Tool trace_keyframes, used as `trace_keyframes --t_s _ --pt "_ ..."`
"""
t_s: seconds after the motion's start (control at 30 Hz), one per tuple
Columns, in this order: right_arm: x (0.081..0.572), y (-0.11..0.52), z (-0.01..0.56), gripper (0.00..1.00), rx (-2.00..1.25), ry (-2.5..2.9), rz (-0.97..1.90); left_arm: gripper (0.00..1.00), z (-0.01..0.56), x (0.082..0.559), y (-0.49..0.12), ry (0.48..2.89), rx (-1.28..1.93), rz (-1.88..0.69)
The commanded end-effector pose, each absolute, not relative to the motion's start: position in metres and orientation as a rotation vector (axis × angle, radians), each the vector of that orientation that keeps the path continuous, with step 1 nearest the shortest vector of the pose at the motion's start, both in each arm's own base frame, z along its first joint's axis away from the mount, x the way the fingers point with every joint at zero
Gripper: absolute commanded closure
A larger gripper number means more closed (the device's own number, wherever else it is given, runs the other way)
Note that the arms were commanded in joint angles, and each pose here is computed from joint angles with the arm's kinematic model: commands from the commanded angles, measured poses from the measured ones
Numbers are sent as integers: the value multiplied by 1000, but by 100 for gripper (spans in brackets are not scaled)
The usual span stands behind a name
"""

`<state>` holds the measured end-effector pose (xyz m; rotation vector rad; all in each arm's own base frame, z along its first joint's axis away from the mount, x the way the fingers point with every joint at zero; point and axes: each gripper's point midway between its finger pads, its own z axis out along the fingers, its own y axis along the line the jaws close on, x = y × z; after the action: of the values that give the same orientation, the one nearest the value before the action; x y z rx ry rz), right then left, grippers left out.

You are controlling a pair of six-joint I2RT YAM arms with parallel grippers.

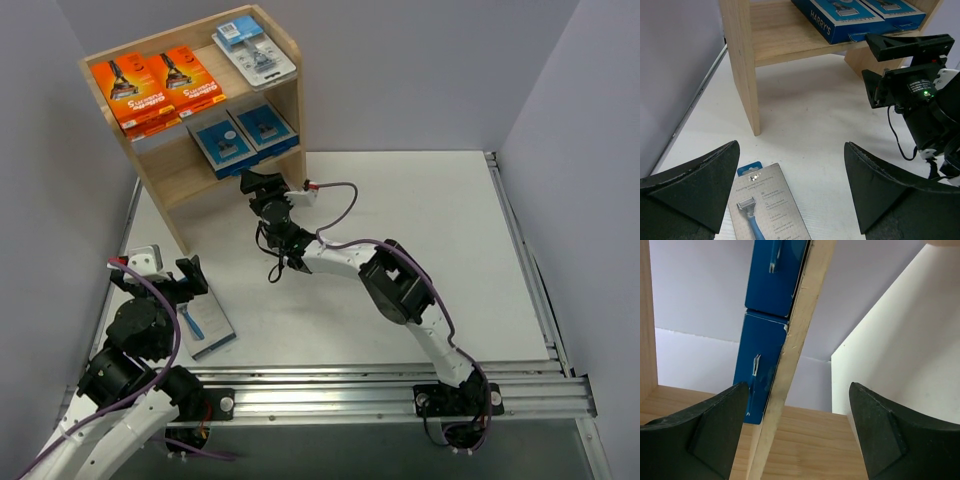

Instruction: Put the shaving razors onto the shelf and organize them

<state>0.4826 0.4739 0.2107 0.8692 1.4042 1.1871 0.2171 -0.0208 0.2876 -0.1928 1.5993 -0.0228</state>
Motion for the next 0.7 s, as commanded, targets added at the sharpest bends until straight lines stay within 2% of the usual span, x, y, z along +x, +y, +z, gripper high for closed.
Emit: trace_keyframes --t_s 0.0,0.17,0.23,0.27,0.37,0.5,0.67 --pt "468 447 291 22 871 1259 1222 6 304 215 -18 1566 -226 -40" --pt "449 422 287 20 814 1266 1165 6 306 213 -13 1557 -243 -26" --pt "440 410 304 20 809 1229 1185 6 307 212 -9 1548 -257 -17" --pt "436 404 291 20 798 1261 1152 6 308 211 -7 1544 -261 -15" --pt "422 393 300 22 745 1303 1124 6 310 207 -2 1531 -278 -8" --pt "396 407 294 24 501 1453 1128 6 312 205 3 1520 -292 8" --pt "341 457 257 25 0 1677 1242 6 313 203 8 1519 -309 30"
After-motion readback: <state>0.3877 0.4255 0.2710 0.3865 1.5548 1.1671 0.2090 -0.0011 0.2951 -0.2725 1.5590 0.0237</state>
